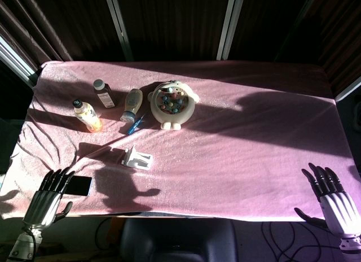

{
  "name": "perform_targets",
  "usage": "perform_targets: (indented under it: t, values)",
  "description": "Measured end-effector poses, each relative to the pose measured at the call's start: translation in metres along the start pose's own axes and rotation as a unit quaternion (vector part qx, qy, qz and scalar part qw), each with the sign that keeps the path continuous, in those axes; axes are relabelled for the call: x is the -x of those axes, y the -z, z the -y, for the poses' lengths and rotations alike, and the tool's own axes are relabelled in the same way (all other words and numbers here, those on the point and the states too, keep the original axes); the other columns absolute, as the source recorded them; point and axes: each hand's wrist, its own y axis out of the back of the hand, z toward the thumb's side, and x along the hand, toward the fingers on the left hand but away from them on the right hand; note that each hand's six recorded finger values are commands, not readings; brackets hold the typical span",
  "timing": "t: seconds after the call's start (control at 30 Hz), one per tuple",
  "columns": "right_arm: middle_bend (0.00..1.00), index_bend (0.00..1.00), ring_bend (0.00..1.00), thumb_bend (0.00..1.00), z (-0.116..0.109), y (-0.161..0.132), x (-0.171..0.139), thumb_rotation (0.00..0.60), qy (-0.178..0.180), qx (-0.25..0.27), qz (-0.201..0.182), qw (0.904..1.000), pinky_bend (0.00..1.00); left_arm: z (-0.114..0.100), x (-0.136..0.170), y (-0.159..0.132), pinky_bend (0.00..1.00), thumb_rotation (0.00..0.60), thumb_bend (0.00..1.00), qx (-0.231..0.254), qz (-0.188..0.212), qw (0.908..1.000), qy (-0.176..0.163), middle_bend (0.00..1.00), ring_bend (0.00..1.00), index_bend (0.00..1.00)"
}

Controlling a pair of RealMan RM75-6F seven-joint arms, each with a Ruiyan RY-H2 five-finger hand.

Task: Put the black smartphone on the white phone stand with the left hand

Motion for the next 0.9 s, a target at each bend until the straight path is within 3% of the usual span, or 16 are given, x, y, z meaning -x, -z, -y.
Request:
perform_targets:
  t: [0.17,0.3,0.43,0.63,0.9]
  values:
    - [0.00,0.00,0.00,0.32,-0.001,0.001,0.000,0.600,0.000,0.004,0.000,1.0000,0.00,0.009,-0.006,-0.001,0.00,0.600,0.34,-0.016,0.006,0.9994,0.029,0.00,0.00,0.00]
    - [0.00,0.00,0.00,0.32,0.000,-0.001,0.002,0.600,-0.002,0.004,-0.006,1.0000,0.00,0.014,-0.014,-0.002,0.00,0.600,0.35,-0.068,0.006,0.9962,0.055,0.00,0.00,0.00]
    - [0.00,0.00,0.00,0.32,0.001,-0.004,0.001,0.600,-0.004,0.005,-0.012,0.9999,0.00,0.022,-0.026,-0.008,0.00,0.600,0.34,-0.130,0.013,0.9866,0.098,0.00,0.00,0.00]
    - [0.00,0.00,0.00,0.32,0.002,-0.007,0.002,0.600,-0.006,0.005,-0.018,0.9998,0.00,0.034,-0.046,-0.008,0.00,0.600,0.34,-0.169,0.003,0.9735,0.154,0.02,0.00,0.00]
    - [0.00,0.00,0.00,0.32,0.001,-0.007,0.003,0.600,-0.006,0.008,-0.021,0.9997,0.00,0.045,-0.061,-0.006,0.00,0.600,0.34,-0.192,-0.016,0.9635,0.185,0.04,0.00,0.02]
